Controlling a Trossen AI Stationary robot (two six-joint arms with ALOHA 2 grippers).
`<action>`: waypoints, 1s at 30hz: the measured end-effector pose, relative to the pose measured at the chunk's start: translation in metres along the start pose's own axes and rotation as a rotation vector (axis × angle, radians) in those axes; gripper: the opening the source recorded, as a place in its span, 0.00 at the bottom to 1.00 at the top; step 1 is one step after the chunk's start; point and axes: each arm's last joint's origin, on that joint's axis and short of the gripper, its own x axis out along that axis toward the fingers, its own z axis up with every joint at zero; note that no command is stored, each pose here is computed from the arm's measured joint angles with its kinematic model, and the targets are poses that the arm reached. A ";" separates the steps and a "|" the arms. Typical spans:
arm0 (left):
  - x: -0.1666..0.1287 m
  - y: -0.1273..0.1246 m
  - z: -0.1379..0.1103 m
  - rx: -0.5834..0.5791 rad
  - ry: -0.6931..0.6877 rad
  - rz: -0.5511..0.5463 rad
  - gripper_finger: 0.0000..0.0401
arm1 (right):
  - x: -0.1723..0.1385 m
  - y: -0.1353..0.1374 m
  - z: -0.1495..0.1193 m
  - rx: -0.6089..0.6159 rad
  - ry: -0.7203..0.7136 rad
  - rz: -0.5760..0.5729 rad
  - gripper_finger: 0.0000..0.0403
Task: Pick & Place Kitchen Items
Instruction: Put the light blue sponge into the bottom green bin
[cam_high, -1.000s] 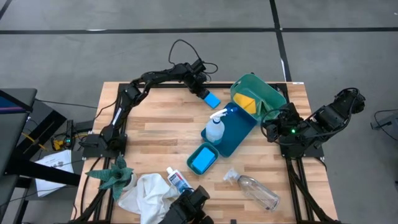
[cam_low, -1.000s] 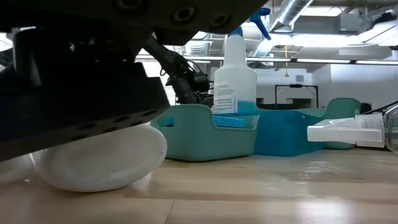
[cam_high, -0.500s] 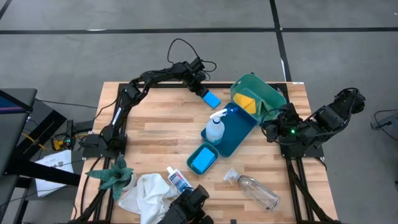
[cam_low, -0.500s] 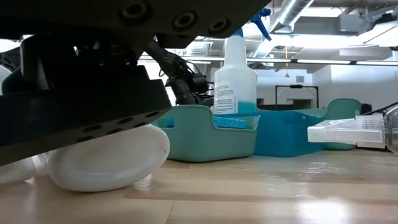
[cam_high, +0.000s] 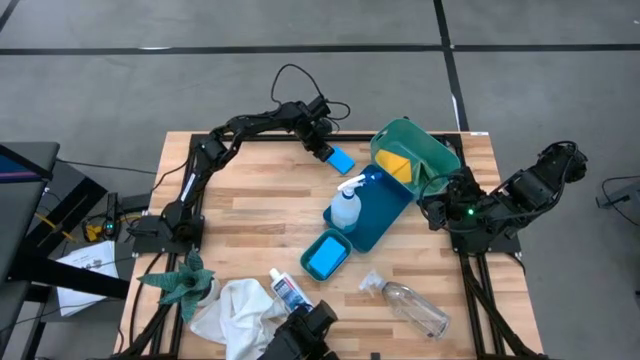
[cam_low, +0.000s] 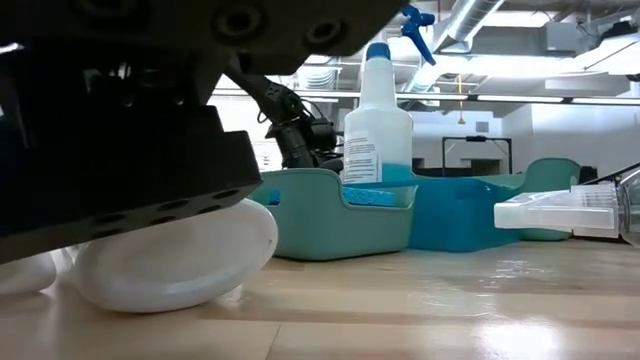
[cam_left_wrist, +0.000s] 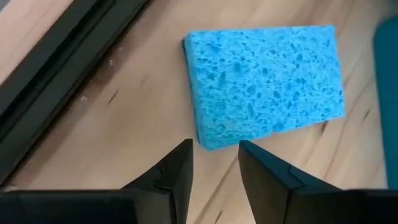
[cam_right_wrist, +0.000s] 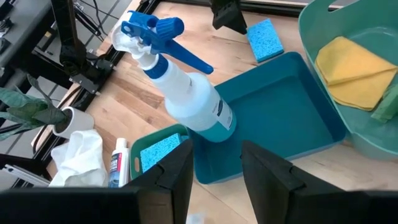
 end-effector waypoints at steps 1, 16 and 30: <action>0.000 0.000 0.000 0.010 0.000 0.000 0.31 | 0.000 0.000 0.000 0.000 0.000 0.000 0.31; 0.004 -0.013 0.000 0.257 -0.006 -0.029 0.11 | 0.000 0.000 0.000 0.005 0.008 0.003 0.31; -0.017 -0.028 -0.004 0.281 0.028 -0.064 0.00 | 0.000 0.001 0.000 0.011 0.016 0.009 0.31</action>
